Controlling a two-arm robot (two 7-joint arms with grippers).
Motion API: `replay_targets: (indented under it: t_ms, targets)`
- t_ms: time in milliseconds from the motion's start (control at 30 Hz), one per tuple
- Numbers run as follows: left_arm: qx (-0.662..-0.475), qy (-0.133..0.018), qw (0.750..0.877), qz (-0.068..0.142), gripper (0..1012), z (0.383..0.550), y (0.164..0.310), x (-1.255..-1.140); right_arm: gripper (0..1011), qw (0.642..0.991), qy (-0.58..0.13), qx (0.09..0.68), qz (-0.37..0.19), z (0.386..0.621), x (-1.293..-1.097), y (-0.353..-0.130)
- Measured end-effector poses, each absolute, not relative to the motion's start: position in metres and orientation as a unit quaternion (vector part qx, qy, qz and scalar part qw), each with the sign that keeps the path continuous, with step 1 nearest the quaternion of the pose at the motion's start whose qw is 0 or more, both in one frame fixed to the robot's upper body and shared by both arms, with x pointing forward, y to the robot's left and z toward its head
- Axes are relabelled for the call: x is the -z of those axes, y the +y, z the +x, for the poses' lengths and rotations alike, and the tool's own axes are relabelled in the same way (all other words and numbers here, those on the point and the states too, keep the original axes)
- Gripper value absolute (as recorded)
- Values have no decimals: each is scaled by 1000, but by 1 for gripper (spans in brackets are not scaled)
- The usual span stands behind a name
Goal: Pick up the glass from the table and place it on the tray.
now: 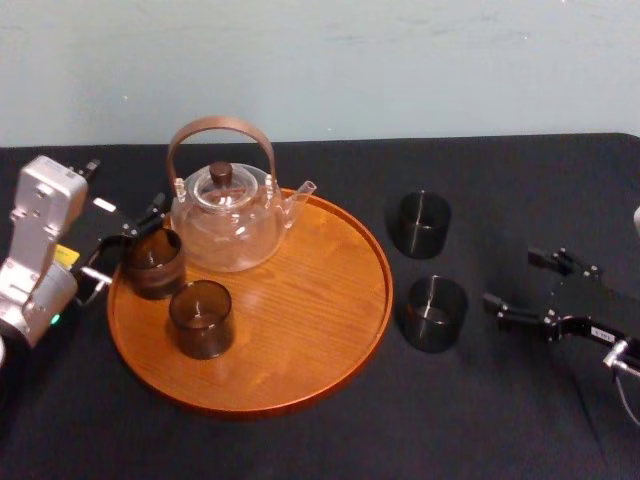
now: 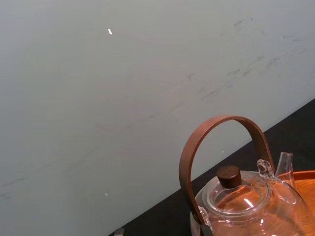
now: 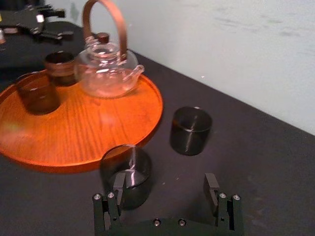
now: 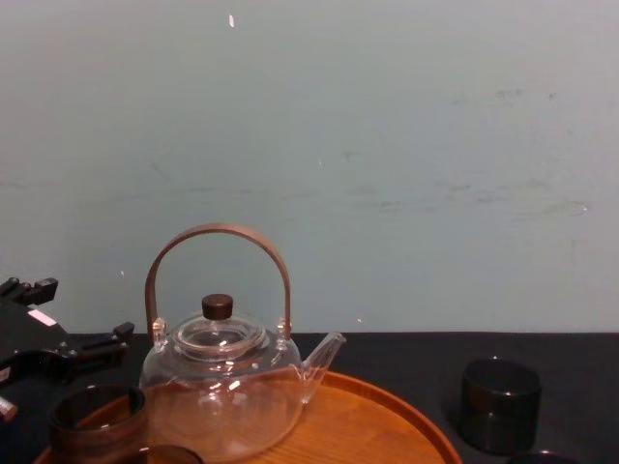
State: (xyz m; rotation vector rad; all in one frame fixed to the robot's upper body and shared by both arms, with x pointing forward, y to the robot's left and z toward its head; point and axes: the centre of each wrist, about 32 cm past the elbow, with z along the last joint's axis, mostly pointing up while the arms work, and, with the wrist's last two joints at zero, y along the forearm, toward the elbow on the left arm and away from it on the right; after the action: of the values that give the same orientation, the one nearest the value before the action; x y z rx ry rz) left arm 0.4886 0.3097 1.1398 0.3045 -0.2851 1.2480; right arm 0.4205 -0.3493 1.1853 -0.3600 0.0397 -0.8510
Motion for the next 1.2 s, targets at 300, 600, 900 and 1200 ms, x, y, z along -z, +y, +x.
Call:
replay_targets:
  t_ms: [300, 600, 900, 1200]
  targets:
    - [-580, -132, 791, 141, 1001, 489, 310, -1140, 1002, 906, 20, 376, -191, 419, -1185, -351]
    - [-580, -132, 791, 141, 1001, 489, 310, -1140, 1002, 912, 16, 354, -205, 421, -1183, -346]
    - [-580, -132, 791, 141, 1001, 489, 310, -1140, 1002, 913, 19, 347, -216, 427, -1178, -340]
    - [-580, -132, 791, 141, 1001, 489, 310, -1140, 1002, 914, 24, 340, -220, 436, -1174, -333]
